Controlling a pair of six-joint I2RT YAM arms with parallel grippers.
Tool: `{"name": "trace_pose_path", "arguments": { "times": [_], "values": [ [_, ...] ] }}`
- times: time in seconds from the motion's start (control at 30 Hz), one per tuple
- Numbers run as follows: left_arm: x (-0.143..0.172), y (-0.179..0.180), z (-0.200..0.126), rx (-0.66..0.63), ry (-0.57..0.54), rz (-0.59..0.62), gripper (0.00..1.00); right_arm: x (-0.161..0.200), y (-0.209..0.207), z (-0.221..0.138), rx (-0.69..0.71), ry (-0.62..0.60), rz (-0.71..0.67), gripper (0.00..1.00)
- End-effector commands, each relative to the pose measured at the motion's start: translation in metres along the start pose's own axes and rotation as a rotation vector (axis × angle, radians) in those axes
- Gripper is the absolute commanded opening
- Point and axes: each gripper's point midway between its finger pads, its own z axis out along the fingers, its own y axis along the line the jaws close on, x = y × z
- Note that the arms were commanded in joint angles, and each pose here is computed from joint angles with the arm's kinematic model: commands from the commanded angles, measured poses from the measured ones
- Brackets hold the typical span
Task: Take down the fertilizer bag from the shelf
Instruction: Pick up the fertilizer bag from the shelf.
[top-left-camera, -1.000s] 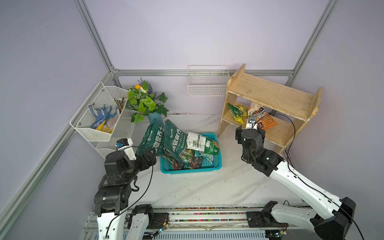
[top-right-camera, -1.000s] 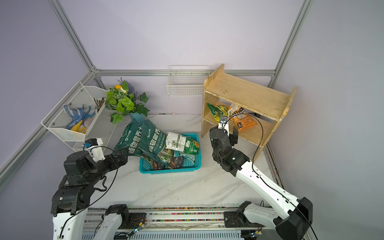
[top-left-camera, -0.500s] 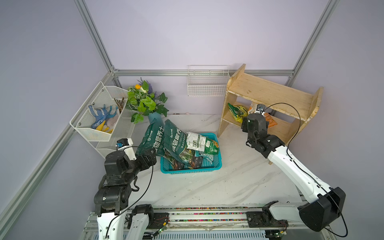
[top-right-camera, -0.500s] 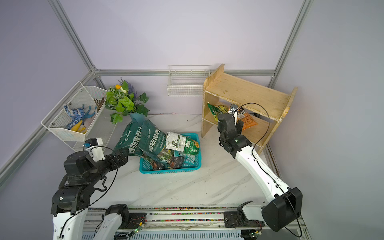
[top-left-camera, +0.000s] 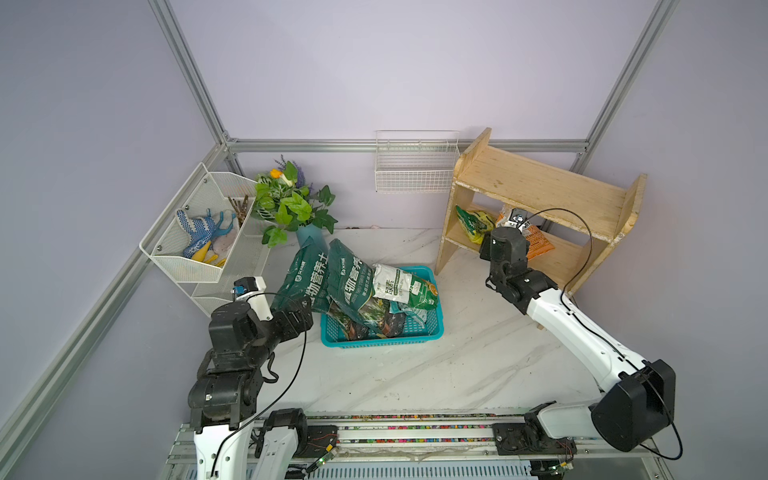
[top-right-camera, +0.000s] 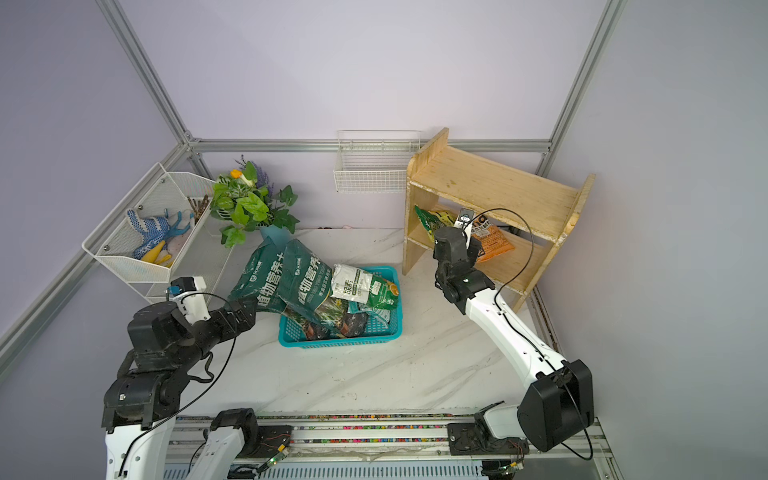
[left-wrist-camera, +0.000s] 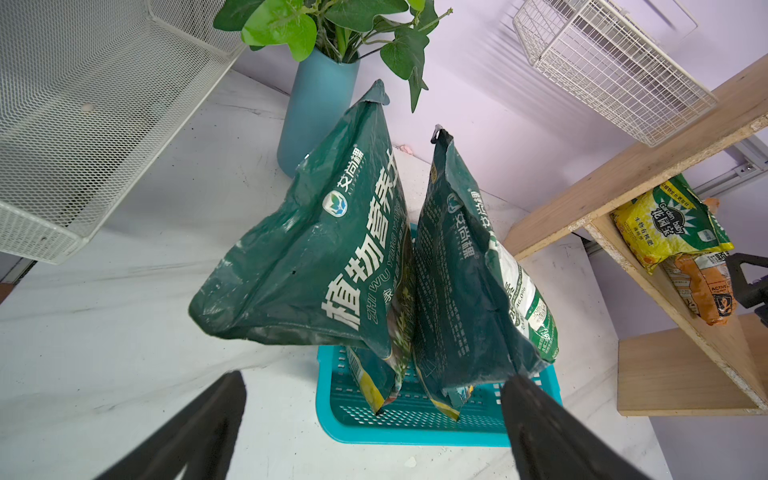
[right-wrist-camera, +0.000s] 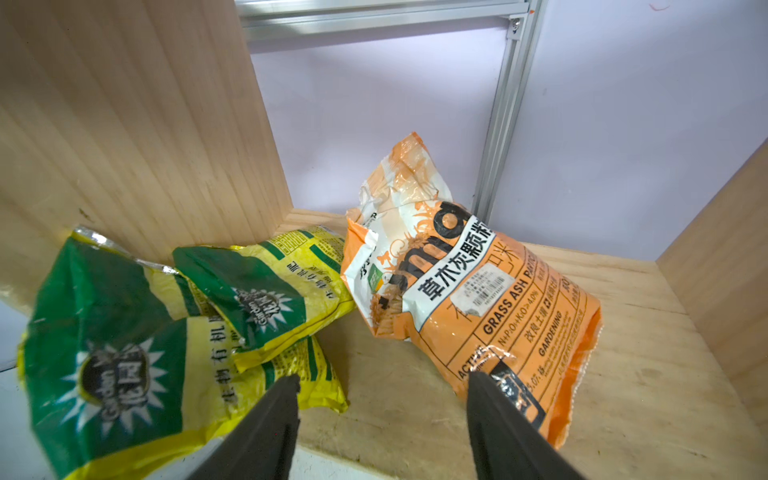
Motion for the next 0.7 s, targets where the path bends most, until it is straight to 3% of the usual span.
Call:
{"name": "trace_pose_path", "arguments": {
  "times": [0.0, 0.23, 0.47, 0.67],
  "values": [
    [0.010, 0.004, 0.008, 0.003, 0.019, -0.011, 1.00, -0.011, -0.003, 0.009, 0.028, -0.060, 0.036, 0.67],
    [0.011, 0.004, 0.008, 0.001, 0.020, -0.011, 1.00, 0.001, -0.008, 0.027, 0.070, -0.029, 0.002, 0.67],
    [0.011, 0.004, 0.008, 0.006, 0.021, -0.011, 1.00, 0.002, -0.032, 0.020, 0.162, -0.034, -0.085, 0.74],
    [0.010, 0.006, 0.009, -0.003, 0.020, -0.013, 1.00, -0.001, -0.046, 0.013, 0.232, -0.003, -0.183, 0.88]
  ]
}}
